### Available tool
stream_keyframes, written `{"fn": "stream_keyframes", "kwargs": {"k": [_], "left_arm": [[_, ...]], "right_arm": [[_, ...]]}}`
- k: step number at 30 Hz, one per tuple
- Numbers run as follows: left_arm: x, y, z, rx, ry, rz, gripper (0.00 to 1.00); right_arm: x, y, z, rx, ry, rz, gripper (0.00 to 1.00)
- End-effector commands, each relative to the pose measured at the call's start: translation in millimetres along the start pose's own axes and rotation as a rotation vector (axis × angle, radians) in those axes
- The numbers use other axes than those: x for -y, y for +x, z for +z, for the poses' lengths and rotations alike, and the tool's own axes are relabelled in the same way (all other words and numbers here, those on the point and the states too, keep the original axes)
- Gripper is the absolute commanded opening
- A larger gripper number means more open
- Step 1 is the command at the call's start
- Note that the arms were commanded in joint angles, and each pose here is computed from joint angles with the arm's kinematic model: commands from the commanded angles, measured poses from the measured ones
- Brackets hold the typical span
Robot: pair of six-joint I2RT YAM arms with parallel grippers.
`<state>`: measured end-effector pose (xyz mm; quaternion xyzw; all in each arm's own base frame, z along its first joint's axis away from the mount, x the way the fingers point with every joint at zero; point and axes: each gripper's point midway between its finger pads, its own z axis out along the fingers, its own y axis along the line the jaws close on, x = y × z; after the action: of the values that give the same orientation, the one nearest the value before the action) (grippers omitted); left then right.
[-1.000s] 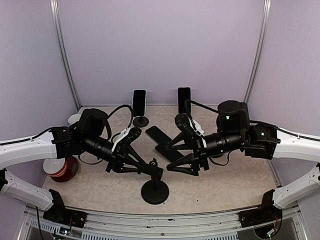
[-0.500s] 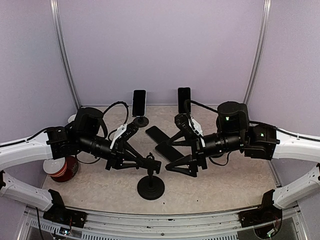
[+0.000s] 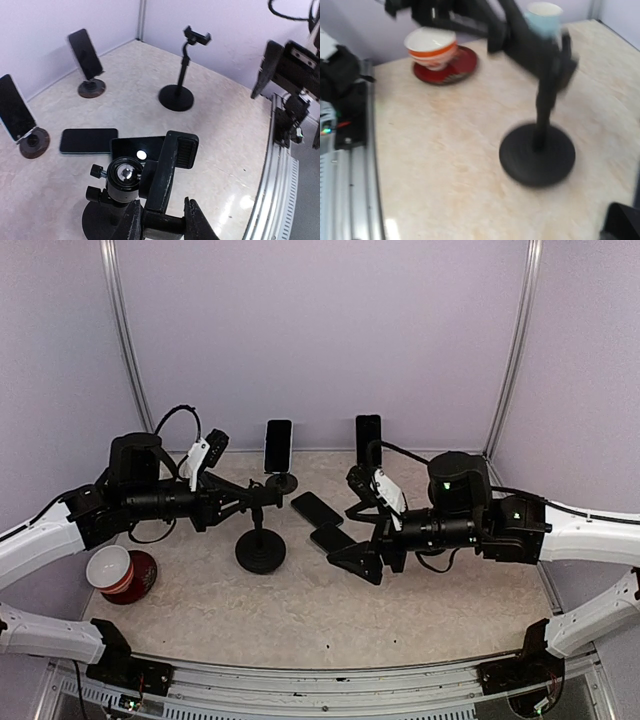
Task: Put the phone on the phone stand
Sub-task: Place the phone stand at the center of the board.
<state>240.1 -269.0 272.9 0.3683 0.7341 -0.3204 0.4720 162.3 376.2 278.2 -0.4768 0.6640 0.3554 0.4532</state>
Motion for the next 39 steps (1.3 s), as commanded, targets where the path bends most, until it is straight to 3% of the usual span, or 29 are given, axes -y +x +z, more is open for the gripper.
{"fn": "stream_keyframes", "kwargs": {"k": [1, 12, 24, 31, 39], "left_arm": [[-35, -69, -27, 0.247, -0.152, 0.026, 0.02], [-107, -68, -36, 0.327, -0.367, -0.092, 0.02], [-135, -41, -25, 0.302, -0.386, -0.187, 0.01], [-139, -34, -25, 0.292, -0.396, -0.199, 0.24], [-144, -30, -24, 0.283, -0.393, -0.220, 0.29]], "right_arm": [[20, 11, 3, -0.004, 0.099, 0.019, 1.00], [29, 27, 15, -0.057, 0.138, 0.011, 1.00], [40, 48, 38, -0.130, 0.179, 0.011, 1.00], [57, 58, 47, -0.170, 0.245, 0.046, 1.00], [71, 58, 54, -0.182, 0.266, 0.068, 1.00]]}}
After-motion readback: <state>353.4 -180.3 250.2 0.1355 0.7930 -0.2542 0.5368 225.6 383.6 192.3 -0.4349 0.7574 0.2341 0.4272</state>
